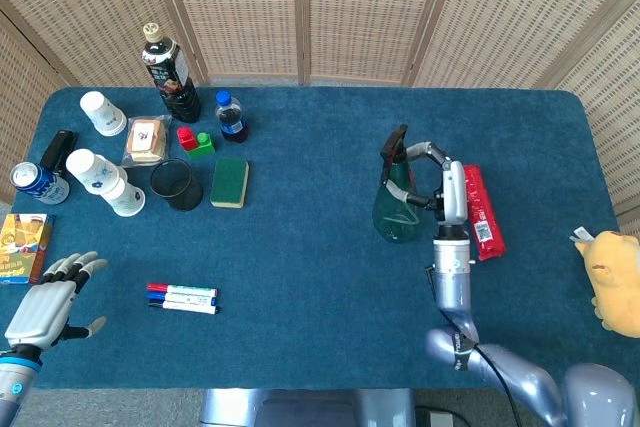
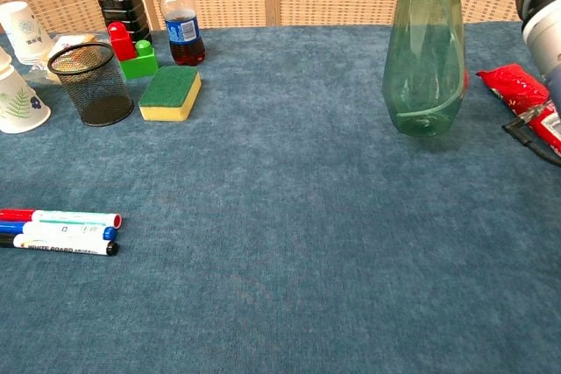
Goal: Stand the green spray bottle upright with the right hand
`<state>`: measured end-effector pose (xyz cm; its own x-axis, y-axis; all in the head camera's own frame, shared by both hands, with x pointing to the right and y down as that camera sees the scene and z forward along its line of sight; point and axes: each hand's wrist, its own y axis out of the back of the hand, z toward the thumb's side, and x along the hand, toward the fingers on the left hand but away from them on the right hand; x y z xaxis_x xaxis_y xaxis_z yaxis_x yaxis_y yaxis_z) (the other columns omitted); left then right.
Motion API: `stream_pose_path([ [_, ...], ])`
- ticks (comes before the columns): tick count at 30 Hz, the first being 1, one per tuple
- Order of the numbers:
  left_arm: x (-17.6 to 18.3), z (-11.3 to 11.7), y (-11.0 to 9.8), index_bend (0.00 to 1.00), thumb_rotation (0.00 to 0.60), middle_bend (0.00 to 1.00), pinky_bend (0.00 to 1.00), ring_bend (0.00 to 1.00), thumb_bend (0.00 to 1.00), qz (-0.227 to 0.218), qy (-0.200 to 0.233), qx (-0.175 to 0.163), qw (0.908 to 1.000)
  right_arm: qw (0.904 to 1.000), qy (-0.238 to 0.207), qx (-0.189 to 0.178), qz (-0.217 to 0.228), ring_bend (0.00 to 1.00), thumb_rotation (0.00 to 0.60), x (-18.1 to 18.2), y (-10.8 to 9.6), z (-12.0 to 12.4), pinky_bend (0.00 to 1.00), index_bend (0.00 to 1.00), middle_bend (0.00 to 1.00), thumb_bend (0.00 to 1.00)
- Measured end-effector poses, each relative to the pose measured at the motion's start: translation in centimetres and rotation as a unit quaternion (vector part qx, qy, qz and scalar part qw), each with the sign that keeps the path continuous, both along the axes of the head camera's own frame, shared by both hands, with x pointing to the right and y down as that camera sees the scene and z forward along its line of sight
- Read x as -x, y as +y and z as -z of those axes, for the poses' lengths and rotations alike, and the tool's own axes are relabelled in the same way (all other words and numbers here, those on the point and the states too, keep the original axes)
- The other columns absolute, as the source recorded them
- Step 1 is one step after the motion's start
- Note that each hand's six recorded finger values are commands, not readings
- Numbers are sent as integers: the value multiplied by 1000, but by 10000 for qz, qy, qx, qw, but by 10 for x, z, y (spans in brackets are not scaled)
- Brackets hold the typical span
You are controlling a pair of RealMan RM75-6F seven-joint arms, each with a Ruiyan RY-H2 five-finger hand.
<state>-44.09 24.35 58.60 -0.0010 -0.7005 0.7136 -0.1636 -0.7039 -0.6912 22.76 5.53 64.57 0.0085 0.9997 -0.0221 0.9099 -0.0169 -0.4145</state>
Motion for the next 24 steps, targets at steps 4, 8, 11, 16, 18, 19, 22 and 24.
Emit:
stream_pose_path([
  [4, -1, 1, -1, 152, 600, 97, 0, 1, 305, -23, -11, 4, 10000, 9998, 2, -172, -47, 453, 600, 0, 4, -2, 374, 584, 555, 164],
  [8, -3, 1, -2, 156, 600, 97, 0, 1, 305, -48, -6, 5, 10000, 9991, 138, -390, -49, 448, 600, -1, 9, -6, 357, 579, 550, 158],
  [11, -3, 2, -2, 156, 600, 97, 0, 1, 305, -54, -21, 3, 10000, 9986, 189, -483, -51, 443, 600, -2, 12, -10, 340, 573, 546, 157],
  [16, -4, 4, -2, 156, 600, 97, 0, 1, 305, -57, -34, -2, 10000, 9986, 195, -492, -75, 436, 600, -5, 17, -20, 325, 569, 542, 152],
  [18, -4, 4, -2, 156, 600, 97, 0, 1, 305, -65, -37, -4, 10000, 9986, 222, -476, -77, 436, 600, -6, 19, -24, 324, 568, 542, 152],
  [19, -5, 4, -2, 156, 600, 97, 0, 1, 305, -71, -38, -4, 10000, 9986, 237, -469, -76, 436, 600, -7, 20, -25, 325, 568, 542, 152],
  [22, -6, 4, -3, 156, 600, 97, 0, 1, 305, -92, -31, -4, 10000, 9986, 244, -454, -78, 433, 600, -9, 22, -29, 321, 565, 540, 150],
  [24, -8, 4, -3, 158, 600, 97, 0, 1, 305, -110, -26, -6, 9999, 9987, 259, -442, -80, 427, 600, -11, 24, -31, 316, 559, 535, 149],
])
